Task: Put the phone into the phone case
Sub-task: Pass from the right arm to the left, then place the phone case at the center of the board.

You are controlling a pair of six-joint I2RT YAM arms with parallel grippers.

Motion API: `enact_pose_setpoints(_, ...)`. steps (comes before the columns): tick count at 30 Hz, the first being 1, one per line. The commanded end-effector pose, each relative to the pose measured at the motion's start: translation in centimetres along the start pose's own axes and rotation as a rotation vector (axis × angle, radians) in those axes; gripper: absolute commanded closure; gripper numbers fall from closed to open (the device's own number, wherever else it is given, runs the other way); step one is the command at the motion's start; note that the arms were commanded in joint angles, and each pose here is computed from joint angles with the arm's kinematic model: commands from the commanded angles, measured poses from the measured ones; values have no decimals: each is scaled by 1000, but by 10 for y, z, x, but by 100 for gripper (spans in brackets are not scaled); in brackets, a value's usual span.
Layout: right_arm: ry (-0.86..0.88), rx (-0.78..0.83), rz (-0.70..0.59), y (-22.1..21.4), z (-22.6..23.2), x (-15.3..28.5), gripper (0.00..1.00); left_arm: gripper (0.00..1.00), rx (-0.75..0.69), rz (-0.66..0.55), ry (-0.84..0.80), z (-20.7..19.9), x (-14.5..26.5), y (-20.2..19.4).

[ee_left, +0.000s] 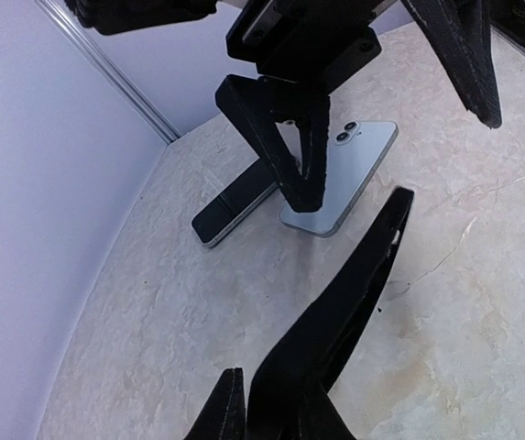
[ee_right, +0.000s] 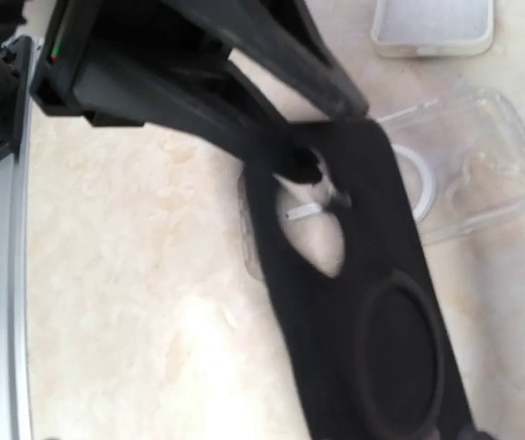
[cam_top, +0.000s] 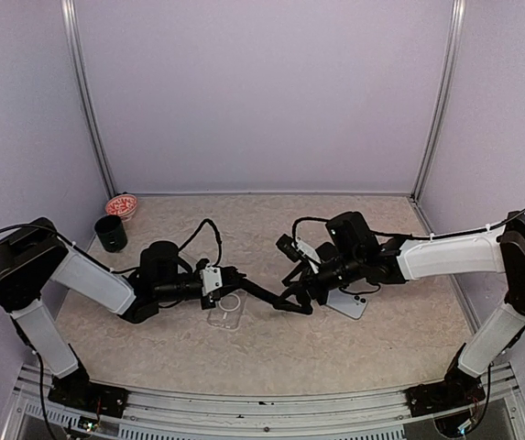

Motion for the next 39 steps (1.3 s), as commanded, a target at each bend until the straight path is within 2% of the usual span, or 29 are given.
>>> enact_pose_setpoints(1, -29, 41, -27, 14, 1, 1, 1, 83, 12, -38, -2, 5, 4, 12)
enact_pose_setpoints(5, -66, 59, -55, 22, -2, 6, 0, 84, 43, -24, -4, 5, 3, 11)
enact_pose_setpoints(10, -112, 54, -39, 19, -9, 5, 1, 92, 95, -14, -25, 3, 0, 9)
enact_pose_setpoints(17, -193, 28, -8, 8, -28, -3, 0, 92, 188, 24, -61, -1, -10, -1)
enact_pose_setpoints(21, -224, 66, 3, 5, -31, -2, 1, 92, 234, 29, -62, 1, -12, -2)
enact_pose_setpoints(26, -268, 83, -18, 10, -31, 5, 0, 92, 367, 52, -67, 9, -17, -1)
enact_pose_setpoints(30, -263, 79, -8, 11, -32, 3, 0, 98, 501, 112, -103, 14, -28, -5)
enact_pose_setpoints(36, -313, 62, -41, 19, -37, 12, 1, 98, 755, 325, -187, 16, -57, -28)
enact_pose_setpoints(39, -359, 33, -59, 25, -46, 20, 0, 98, 826, 373, -208, 12, -65, -36)
Point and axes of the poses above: each gripper's point midway between its finger pads, its own x axis back along the fingers, its own z axis along the line the jaws close on, y = z × x, the point moved 5 cm from there along x, back along the fingers, and after that the axes turned 12 degrees about -x, right-handed, at the moved point
